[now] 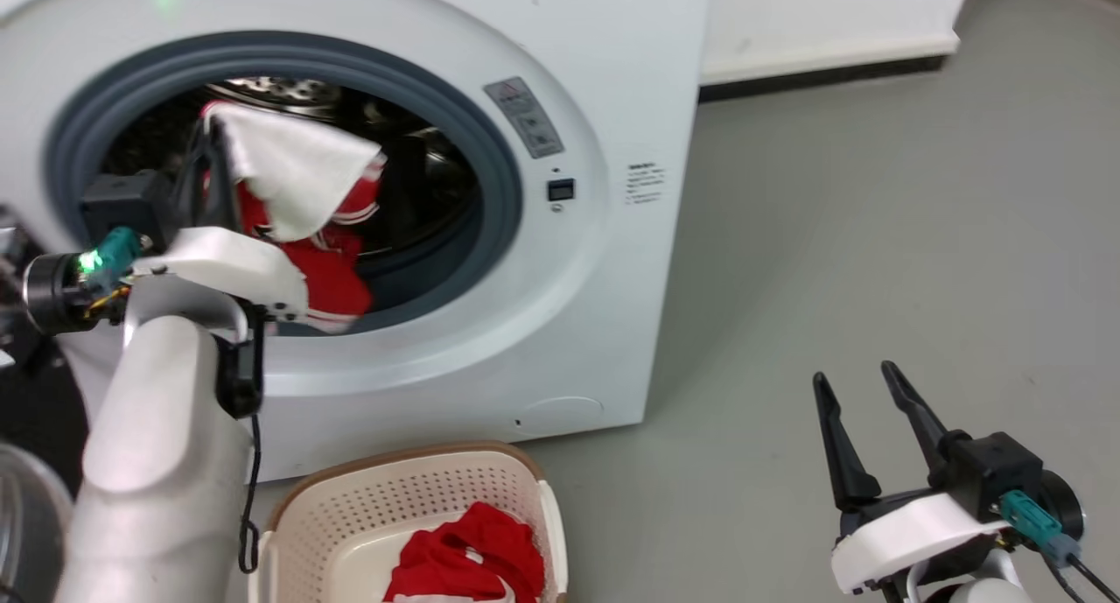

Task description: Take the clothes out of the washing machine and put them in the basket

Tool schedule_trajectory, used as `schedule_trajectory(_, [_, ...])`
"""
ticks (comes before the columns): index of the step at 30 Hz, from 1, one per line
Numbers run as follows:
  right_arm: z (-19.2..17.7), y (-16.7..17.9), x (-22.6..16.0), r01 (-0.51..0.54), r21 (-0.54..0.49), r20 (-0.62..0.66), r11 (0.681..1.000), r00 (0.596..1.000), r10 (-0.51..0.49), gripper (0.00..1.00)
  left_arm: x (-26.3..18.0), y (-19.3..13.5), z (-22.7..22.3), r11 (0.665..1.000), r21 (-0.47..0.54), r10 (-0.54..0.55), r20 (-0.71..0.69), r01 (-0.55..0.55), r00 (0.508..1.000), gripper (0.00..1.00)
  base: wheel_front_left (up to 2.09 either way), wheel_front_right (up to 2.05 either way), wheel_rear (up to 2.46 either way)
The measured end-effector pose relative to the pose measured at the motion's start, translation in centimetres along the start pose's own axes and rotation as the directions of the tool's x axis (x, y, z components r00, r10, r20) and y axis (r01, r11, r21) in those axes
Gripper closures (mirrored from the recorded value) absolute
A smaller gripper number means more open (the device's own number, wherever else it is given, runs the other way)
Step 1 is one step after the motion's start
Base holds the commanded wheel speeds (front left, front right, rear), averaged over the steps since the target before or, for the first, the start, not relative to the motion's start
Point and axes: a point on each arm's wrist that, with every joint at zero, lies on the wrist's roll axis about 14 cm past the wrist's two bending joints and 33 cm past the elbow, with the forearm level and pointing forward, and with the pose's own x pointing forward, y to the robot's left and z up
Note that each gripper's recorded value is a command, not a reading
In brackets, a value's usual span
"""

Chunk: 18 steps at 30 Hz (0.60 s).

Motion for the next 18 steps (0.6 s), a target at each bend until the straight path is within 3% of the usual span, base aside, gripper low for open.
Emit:
schedule_trajectory(6, [1.1, 0.9, 0.0, -0.029, -0.007, 0.021, 1.0, 0.999, 0.029, 0.0, -3.0, -2.1, 6.0, 0.999, -0.021, -0.033, 0.198, 0.037, 0.98, 1.0, 0.0, 0.0, 0.0])
schedule_trajectory(11, [1.3, 1.1, -0.3, -0.034, -0.008, 0.023, 0.999, 0.999, 0.035, 0.0, -5.5, -3.4, 8.3, 0.997, -0.041, -0.049, 0.266, 0.062, 0.963, 1.0, 0.0, 0.0, 0.0])
schedule_trajectory(14, [1.2, 1.2, -0.4, -0.036, -0.009, 0.018, 0.999, 0.999, 0.036, 0.0, -7.6, -4.3, 8.3, 0.996, -0.069, -0.043, 0.263, 0.063, 0.964, 1.0, 0.0, 0.0, 0.0])
schedule_trajectory(18, [0.6, 1.4, -0.4, -0.041, -0.008, -0.006, 0.999, 0.999, 0.041, 0.0, -10.5, -4.4, 4.1, 0.994, -0.108, -0.008, 0.129, 0.022, 0.992, 1.0, 0.0, 0.0, 0.0])
